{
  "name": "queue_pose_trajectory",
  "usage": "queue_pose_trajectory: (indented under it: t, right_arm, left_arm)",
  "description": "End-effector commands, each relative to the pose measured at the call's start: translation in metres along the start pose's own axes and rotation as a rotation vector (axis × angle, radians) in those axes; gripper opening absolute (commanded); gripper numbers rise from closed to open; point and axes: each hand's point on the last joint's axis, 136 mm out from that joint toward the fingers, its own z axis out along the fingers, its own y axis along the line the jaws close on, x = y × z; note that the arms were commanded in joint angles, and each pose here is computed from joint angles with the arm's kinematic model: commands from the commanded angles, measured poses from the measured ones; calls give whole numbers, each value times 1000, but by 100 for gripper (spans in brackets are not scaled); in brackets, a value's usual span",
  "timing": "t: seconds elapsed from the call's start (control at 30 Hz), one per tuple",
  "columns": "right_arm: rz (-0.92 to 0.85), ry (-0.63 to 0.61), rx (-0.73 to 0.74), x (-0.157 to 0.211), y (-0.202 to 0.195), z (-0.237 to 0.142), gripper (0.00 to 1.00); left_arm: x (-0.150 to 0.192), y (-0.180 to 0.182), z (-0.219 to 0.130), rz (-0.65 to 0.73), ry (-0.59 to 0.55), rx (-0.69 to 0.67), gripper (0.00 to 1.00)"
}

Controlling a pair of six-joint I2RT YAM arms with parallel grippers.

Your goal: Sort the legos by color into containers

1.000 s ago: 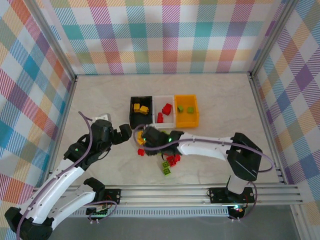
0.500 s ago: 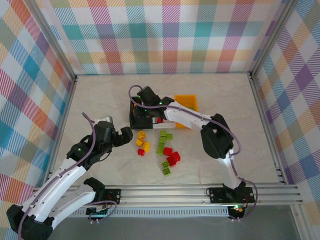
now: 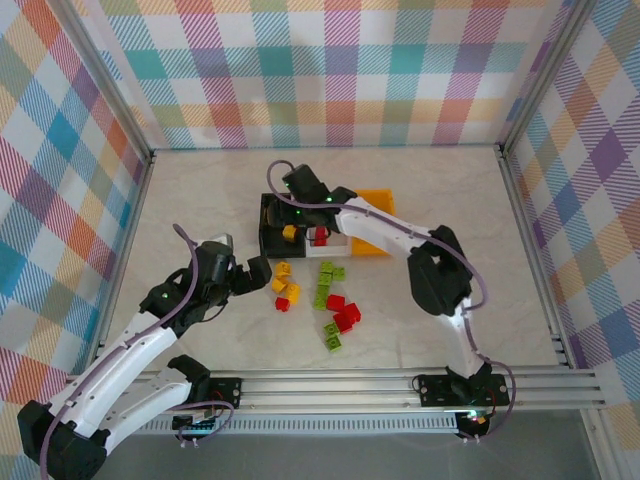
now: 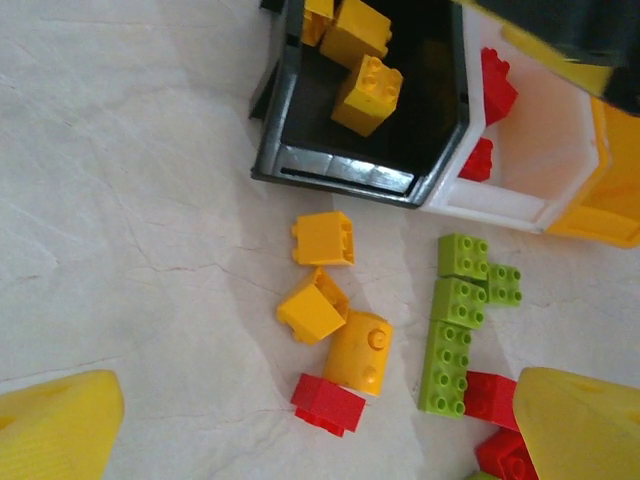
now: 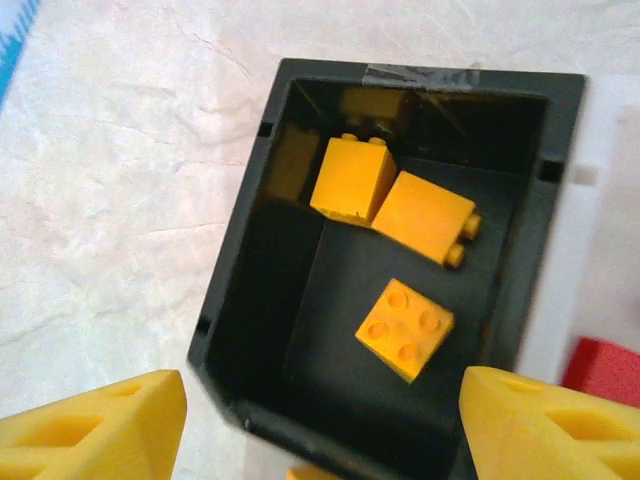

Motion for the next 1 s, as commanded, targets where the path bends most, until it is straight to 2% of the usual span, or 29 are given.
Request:
queue_pose_trajectory:
  t: [0.0,0.1,0.27,0.43,0.73,0.97]
  right_arm:
    - [18,-61,-65,2,14,-52,73]
    - [36,-24,-40,37,-4,-68,73]
    - [97,10,-3,89,-41,-86,73]
    - [148,11,17,119,-64,-96,74]
    - [146,-18,55,125,-78,-108,74]
    - [144,-42,55,122,-80,-116,75]
  left_arm:
    - [8,-20,5,51,52,90,100]
    - [28,-29,18,104,120,95,98]
    - [75,-31,54,228,251,-1,93]
    - [100,-27,81,312,304,-86,86]
    - [114,-6,109,354,336,-205,67]
    - [118,-5,120,368,347,-222,53]
